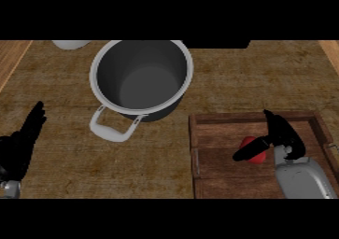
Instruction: Pick the tomato from the tray and place it in the pot
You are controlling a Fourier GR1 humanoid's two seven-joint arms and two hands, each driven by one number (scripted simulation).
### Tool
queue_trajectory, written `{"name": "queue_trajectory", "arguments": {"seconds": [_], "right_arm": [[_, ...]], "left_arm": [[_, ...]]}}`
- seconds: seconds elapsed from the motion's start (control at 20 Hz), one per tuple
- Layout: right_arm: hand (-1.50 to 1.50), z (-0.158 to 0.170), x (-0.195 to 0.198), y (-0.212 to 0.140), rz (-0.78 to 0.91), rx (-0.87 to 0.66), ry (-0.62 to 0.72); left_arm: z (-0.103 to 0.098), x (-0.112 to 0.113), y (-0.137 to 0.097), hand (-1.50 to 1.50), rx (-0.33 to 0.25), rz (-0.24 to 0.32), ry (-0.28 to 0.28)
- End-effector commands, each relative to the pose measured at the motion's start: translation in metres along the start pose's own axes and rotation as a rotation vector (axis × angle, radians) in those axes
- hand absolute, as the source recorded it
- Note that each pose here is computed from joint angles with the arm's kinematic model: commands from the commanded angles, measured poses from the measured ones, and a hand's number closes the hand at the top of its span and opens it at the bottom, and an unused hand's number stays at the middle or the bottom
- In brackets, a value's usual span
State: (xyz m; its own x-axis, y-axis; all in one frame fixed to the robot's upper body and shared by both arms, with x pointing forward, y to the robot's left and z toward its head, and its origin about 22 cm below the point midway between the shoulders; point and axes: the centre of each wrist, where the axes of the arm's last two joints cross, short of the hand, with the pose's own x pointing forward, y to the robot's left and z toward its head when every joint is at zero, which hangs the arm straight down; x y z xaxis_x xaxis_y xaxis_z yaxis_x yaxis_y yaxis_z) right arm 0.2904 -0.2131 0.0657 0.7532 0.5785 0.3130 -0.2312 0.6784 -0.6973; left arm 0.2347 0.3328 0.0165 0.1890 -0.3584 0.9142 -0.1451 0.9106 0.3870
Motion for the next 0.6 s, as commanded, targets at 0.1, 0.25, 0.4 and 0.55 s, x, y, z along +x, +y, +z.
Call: {"name": "queue_trajectory", "arguments": {"seconds": [0.1,0.25,0.4,0.55], "right_arm": [[-1.5,-0.011,0.005,-0.005,0.052,-0.002,0.214],[-1.5,-0.017,-0.006,0.012,0.064,0.024,0.214],[-1.5,-0.025,-0.015,0.0,0.04,0.021,0.216],[1.5,-0.017,0.001,0.013,0.089,0.063,0.197]], "left_arm": [[-0.005,0.004,0.0,0.0,0.024,0.017,0.011],[0.002,0.005,-0.002,0.0,0.018,0.015,0.002],[0.013,0.004,0.003,0.0,0.023,0.023,0.005],[0.006,0.004,-0.002,0.0,-0.006,0.005,0.013]]}}
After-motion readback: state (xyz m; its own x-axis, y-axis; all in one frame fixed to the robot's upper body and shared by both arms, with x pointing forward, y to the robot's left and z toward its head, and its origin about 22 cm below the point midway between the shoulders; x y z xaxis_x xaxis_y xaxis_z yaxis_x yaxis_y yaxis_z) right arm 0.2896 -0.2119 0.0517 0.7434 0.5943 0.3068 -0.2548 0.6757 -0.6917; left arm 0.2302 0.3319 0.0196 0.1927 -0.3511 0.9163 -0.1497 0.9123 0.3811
